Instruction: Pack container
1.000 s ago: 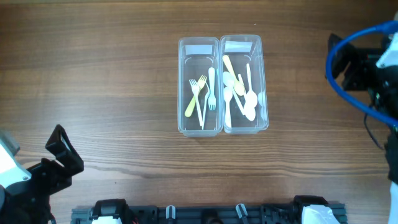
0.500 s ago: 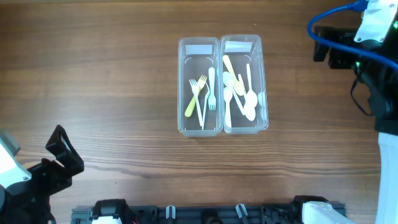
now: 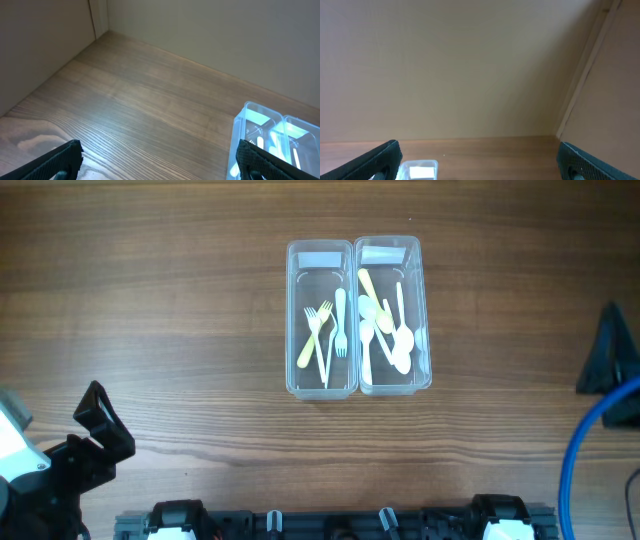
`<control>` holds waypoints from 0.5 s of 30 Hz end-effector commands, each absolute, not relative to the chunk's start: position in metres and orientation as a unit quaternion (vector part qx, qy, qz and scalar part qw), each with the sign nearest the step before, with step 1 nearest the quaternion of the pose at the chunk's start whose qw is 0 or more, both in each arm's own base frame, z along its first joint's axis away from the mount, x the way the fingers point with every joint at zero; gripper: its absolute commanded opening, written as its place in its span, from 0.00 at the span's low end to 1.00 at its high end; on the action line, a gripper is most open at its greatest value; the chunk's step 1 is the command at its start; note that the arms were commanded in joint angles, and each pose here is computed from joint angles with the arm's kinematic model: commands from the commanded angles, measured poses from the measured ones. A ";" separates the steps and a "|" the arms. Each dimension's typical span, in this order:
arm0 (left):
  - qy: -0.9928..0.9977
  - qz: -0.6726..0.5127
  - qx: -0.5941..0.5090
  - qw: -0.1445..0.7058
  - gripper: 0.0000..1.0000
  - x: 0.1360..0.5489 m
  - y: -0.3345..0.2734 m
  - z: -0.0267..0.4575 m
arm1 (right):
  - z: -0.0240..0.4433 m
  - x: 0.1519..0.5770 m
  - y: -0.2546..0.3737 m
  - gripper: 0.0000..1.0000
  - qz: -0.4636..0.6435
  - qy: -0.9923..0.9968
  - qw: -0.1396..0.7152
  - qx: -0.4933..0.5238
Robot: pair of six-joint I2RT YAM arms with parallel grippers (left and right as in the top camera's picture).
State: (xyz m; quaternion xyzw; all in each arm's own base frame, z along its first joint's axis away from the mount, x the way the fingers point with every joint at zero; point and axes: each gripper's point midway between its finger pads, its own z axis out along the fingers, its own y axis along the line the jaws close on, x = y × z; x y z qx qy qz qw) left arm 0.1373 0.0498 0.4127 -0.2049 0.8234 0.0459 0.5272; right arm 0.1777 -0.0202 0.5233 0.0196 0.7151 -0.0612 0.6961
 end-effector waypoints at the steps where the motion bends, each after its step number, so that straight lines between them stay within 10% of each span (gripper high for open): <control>1: 0.824 0.055 -0.212 0.523 1.00 0.138 0.054 0.411 | 0.522 0.178 -0.024 1.00 -0.076 0.716 0.694 0.020; 15: 0.827 0.056 -0.211 0.518 1.00 0.137 0.053 0.408 | 0.467 0.176 -0.024 1.00 -0.073 0.792 0.606 0.016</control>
